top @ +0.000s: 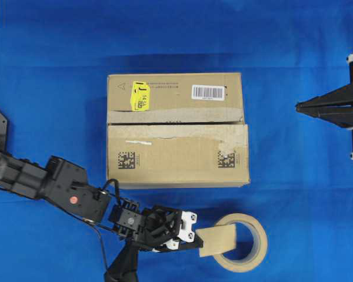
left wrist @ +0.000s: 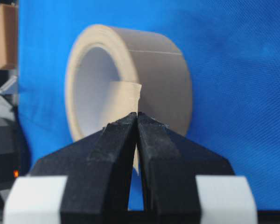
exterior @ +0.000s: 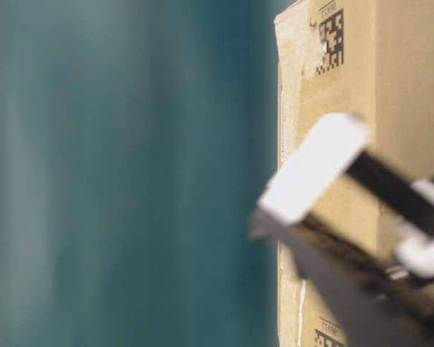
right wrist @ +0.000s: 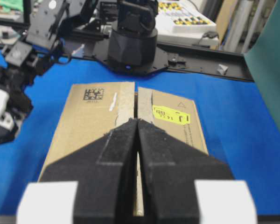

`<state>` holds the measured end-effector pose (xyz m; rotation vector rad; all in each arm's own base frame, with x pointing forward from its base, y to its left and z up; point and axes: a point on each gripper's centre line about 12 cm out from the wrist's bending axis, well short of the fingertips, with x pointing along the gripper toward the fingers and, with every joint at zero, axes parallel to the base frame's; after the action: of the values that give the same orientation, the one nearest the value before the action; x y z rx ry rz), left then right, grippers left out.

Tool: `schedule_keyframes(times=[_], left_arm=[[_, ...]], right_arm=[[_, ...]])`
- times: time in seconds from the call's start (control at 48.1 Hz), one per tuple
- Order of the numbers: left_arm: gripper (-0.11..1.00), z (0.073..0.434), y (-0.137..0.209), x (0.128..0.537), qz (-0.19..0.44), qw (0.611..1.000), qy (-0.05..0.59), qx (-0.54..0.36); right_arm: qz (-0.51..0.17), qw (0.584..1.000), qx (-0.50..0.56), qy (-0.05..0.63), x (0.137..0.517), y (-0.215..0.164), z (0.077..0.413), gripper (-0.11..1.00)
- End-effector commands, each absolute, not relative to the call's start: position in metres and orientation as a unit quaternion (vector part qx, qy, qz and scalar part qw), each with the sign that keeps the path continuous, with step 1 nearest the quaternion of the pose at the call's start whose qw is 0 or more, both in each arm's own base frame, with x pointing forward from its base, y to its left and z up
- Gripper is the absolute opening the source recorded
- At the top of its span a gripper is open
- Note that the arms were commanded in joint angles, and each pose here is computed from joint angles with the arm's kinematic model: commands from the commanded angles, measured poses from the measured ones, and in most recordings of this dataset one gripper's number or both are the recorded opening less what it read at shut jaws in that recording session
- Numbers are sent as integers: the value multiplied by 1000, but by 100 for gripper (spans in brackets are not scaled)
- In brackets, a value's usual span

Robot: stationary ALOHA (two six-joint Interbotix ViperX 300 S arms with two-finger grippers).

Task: Apply tape along the seams of the closed cardboard box to seal it securely.
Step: 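Close the left gripper on the tan tape strip tab at the roll, then carry the tape strip with the left gripper onto the box's top seam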

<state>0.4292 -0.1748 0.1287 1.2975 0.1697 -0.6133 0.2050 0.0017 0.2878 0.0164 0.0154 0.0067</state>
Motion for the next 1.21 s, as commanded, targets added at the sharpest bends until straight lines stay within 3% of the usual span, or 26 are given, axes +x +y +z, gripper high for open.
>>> schedule_keyframes(times=[0.0, 0.333, 0.624, 1.04, 1.186], left_arm=[[2, 165, -174, 429, -263, 761, 53, 591], [2, 233, -142, 413, -241, 750, 52, 614], [2, 269, -82, 416, -177, 721, 56, 668], [2, 279, -21, 416, -128, 669, 86, 727], [2, 276, -3, 414, -121, 672, 109, 722]], right_arm=[[4, 1000, 8, -4, 207, 2, 297, 2], [4, 1000, 7, -3, 207, 2, 297, 2], [4, 1000, 6, 3, 205, 2, 300, 2], [4, 1000, 2, 13, 205, 2, 299, 2], [5, 1000, -1, 13, 205, 2, 299, 2]])
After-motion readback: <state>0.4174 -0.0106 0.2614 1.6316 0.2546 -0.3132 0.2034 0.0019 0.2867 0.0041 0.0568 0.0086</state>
